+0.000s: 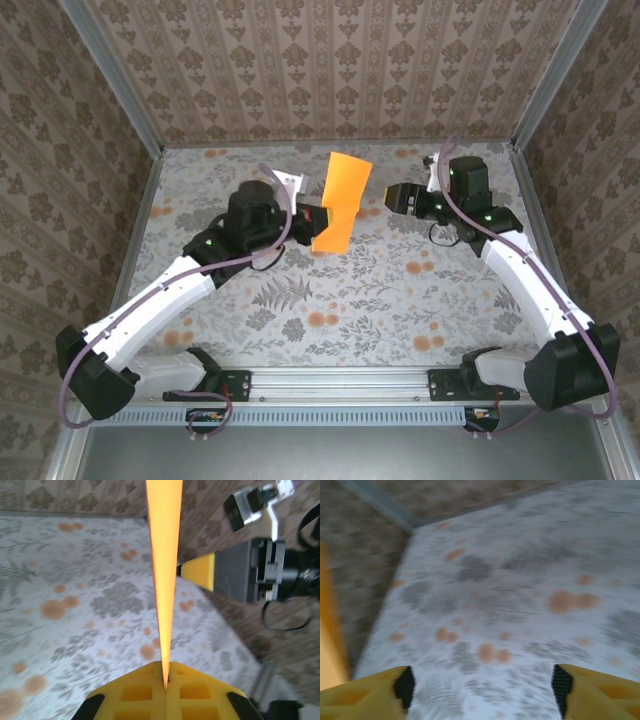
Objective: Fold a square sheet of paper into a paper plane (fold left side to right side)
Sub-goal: Turn over the paper at the center of the table.
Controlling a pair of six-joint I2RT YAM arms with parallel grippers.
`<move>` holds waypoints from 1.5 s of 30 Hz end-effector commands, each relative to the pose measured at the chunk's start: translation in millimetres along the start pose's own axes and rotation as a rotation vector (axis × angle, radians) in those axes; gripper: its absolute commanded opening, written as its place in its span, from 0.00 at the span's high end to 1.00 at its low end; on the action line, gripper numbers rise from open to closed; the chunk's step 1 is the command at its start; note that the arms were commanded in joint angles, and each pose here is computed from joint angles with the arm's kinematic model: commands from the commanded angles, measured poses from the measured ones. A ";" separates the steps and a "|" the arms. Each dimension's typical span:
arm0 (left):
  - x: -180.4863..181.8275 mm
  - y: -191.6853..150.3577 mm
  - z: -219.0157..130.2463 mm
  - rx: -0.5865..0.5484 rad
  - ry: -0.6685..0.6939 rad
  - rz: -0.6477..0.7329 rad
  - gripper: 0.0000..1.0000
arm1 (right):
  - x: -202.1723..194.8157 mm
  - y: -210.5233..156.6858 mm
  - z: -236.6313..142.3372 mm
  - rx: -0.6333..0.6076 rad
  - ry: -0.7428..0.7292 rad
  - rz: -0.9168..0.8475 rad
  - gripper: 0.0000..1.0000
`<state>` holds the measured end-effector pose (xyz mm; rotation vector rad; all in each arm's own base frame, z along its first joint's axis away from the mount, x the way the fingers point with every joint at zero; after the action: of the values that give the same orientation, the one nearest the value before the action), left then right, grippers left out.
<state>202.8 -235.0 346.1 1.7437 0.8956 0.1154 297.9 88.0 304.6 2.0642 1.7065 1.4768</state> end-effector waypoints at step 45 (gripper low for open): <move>31.4 -89.0 135.3 0.566 0.277 -0.170 0.31 | -49.0 -43.2 -7.2 0.099 -0.345 -0.002 0.10</move>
<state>241.2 -326.7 178.9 2.3440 1.4880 0.0791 260.5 37.9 256.2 2.1878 1.4467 0.7348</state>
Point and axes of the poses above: each hand's point on the last joint's axis, 136 mm out from that joint toward the fingers, its own z axis out along the fingers, its own x axis along the line the jaws close on, y = z × x, the point moved 9 cm from there along -z, back along the fingers, and after that the axes turned 9 degrees about z, right-handed, at the moved point
